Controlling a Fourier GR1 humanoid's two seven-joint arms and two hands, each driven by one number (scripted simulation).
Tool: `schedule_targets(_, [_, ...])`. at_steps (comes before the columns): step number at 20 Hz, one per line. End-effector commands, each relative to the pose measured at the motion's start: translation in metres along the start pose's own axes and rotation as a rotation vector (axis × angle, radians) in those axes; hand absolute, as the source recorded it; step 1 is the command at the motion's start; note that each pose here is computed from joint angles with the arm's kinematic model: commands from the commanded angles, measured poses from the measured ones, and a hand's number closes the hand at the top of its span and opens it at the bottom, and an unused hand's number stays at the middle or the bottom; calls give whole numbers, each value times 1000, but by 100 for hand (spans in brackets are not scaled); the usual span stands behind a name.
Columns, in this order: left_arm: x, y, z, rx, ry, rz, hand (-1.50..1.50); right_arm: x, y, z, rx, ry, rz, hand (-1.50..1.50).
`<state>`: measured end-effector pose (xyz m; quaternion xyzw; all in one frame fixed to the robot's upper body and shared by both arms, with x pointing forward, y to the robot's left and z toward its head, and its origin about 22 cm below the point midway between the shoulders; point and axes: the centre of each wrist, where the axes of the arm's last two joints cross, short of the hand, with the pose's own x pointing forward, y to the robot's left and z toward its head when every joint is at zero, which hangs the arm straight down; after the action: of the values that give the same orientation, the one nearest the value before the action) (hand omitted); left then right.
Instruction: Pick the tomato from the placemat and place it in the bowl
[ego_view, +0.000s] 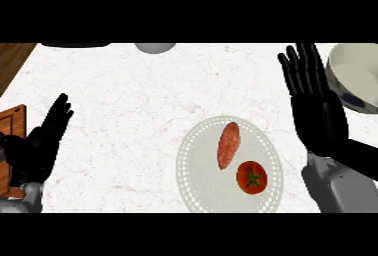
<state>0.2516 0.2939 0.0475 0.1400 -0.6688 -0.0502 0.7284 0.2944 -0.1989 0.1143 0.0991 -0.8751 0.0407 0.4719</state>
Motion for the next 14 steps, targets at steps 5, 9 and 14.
schedule_targets(5, [40, 4, -24, 101, -200, -62, 0, -23, -54, 51, 350, 77, -198, 150])
schedule_targets(9, [36, -10, -13, 52, -175, -54, 0, -39, -128, 98, -142, 106, 187, -150])
schedule_targets(14, [37, -18, -26, 37, -173, -75, 0, -31, -164, 130, 229, -53, 115, -150])
